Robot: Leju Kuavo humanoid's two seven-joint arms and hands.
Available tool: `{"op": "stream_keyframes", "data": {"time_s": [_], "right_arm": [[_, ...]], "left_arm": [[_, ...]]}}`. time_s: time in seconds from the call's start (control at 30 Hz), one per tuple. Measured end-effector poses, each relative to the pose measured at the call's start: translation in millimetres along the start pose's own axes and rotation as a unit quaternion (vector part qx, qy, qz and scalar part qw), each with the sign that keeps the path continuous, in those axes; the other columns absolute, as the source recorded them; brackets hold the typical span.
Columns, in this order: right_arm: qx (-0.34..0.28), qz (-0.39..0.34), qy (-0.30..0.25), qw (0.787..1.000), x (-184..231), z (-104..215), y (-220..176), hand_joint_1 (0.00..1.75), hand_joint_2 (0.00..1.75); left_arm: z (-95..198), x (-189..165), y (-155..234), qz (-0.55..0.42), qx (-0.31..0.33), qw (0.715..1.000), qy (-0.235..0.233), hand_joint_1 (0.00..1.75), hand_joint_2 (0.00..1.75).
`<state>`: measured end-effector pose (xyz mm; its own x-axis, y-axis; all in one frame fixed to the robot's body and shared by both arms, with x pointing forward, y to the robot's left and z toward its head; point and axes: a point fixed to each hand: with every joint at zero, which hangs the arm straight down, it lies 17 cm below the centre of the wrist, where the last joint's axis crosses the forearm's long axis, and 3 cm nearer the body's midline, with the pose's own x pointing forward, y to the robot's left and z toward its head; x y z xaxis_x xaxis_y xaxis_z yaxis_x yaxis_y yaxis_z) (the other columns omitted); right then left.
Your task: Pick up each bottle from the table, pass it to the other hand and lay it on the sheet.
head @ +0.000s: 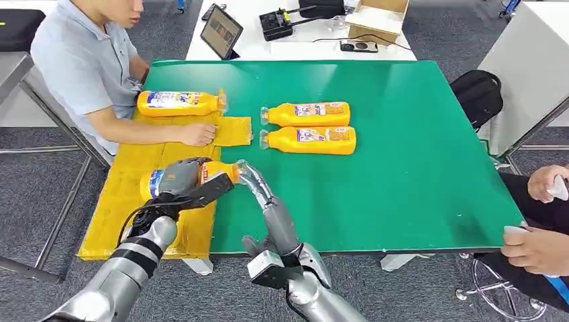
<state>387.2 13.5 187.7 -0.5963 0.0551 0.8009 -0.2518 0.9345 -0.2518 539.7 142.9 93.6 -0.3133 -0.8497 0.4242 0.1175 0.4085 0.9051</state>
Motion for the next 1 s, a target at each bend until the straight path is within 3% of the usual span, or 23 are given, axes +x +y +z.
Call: {"op": "stream_keyframes", "data": {"time_s": [0.27, 0.3, 0.33, 0.37, 0.4, 0.47, 0.53, 0.6, 0.63, 0.87, 0.9, 1.0], "right_arm": [[-0.002, -0.012, 0.004, 1.0, 0.0, -0.1, 1.0, 0.0, 0.0], [-0.002, -0.013, 0.004, 1.0, 0.3, -0.2, 1.5, 0.0, 0.0], [-0.001, -0.014, 0.004, 1.0, 0.7, -0.3, 2.1, 0.0, 0.0], [-0.001, -0.015, 0.004, 1.0, 0.9, -0.4, 2.4, 0.0, 0.0], [-0.002, -0.015, 0.004, 1.0, 1.0, -0.3, 2.5, 0.0, 0.0], [-0.002, -0.017, 0.004, 1.0, 1.0, -0.3, 2.6, 0.0, 0.0], [-0.002, -0.018, 0.005, 1.0, 1.0, -0.3, 2.7, 0.0, 0.0], [-0.003, -0.02, 0.006, 1.0, 0.9, -0.4, 2.4, 0.0, 0.0], [-0.004, -0.021, 0.006, 1.0, 0.8, -0.7, 2.0, 0.0, 0.0], [-0.006, -0.025, 0.006, 1.0, 1.6, -2.7, 1.5, 0.0, 0.0], [-0.006, -0.025, 0.005, 1.0, 2.2, -3.3, 1.6, 0.0, 0.0], [-0.009, -0.024, 0.005, 1.0, 2.6, -3.4, 1.8, 0.0, 0.0]], "left_arm": [[-4.4, -21.7, -23.3, -0.021, -0.07, 0.997, 0.033, 1.69, 1.75], [-4.1, -23.2, -25.7, -0.025, -0.075, 0.996, 0.035, 1.5, 1.75], [-4.3, -23.8, -27.0, -0.027, -0.079, 0.996, 0.035, 0.96, 1.75], [-4.5, -24.9, -28.0, -0.03, -0.083, 0.995, 0.036, 0.65, 1.75], [-4.1, -25.9, -29.8, -0.032, -0.087, 0.995, 0.037, 0.21, 1.75], [-2.5, -26.1, -34.9, -0.03, -0.097, 0.994, 0.036, 0.16, 1.75], [1.9, -21.5, -46.0, -0.006, -0.12, 0.992, 0.025, 0.0, 1.75], [7.6, -14.6, -57.2, 0.021, -0.142, 0.99, 0.009, 0.0, 1.75], [8.9, -10.4, -59.7, 0.031, -0.15, 0.988, -0.001, 0.0, 0.0], [16.3, 17.4, -65.4, 0.152, -0.184, 0.97, -0.047, 0.0, 0.0], [17.2, 22.5, -63.7, 0.181, -0.185, 0.964, -0.053, 0.0, 1.75], [20.9, 43.5, -56.7, 0.267, -0.179, 0.943, -0.082, 0.0, 1.75]]}}
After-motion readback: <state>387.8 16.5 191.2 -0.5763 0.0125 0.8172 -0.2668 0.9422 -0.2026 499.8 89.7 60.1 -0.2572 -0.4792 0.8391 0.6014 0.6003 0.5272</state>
